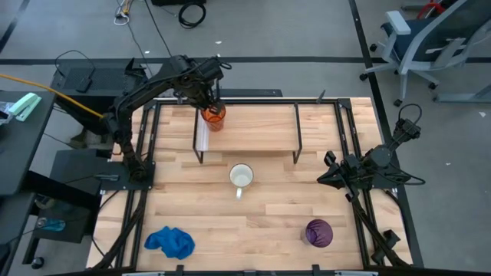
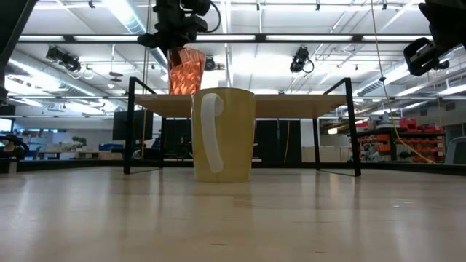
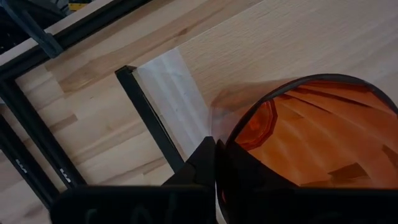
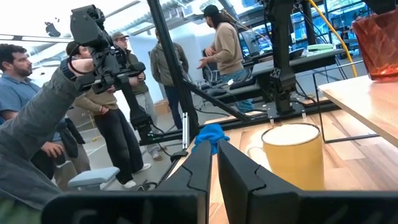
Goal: Stack small to large cups/mugs on shelf
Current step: Put the brown cup on the shelf
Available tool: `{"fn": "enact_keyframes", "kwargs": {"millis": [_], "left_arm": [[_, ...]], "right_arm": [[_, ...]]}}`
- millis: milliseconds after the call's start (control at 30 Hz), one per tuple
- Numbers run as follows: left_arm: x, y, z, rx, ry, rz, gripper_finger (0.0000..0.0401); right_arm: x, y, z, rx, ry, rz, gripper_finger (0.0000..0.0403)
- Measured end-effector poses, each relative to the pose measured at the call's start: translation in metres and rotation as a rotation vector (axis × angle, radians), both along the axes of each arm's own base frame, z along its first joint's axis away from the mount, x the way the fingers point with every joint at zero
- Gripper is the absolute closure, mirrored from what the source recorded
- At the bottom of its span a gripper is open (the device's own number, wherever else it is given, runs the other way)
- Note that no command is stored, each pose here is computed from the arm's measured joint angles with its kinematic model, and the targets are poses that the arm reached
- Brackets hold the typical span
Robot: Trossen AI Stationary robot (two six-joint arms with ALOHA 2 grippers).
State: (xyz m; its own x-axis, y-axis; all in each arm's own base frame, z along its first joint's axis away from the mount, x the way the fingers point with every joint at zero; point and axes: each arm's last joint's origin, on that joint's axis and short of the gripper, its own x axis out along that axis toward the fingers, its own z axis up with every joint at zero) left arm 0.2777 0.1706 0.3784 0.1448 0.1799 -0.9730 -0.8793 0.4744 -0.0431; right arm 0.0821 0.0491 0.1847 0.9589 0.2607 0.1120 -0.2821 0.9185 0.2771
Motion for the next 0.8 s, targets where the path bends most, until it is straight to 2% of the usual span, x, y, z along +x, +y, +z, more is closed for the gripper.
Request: {"fn": "enact_keyframes", "kwargs": {"millis": [567,800], "left_arm": [[0.0067,-0.0040,-0.0039,0.002,0.015,-0.037,0.0389],[0.0063,-0.0039,-0.0038,0.002,0.018,-0.040,0.0360]], "right_arm": [[0.0000,0.0000,-0.0001,0.000,0.001,0.000,0.0369],[0.0001,0.0000,-0.0006,-0.003,0.005,0.000,0.0369]]}}
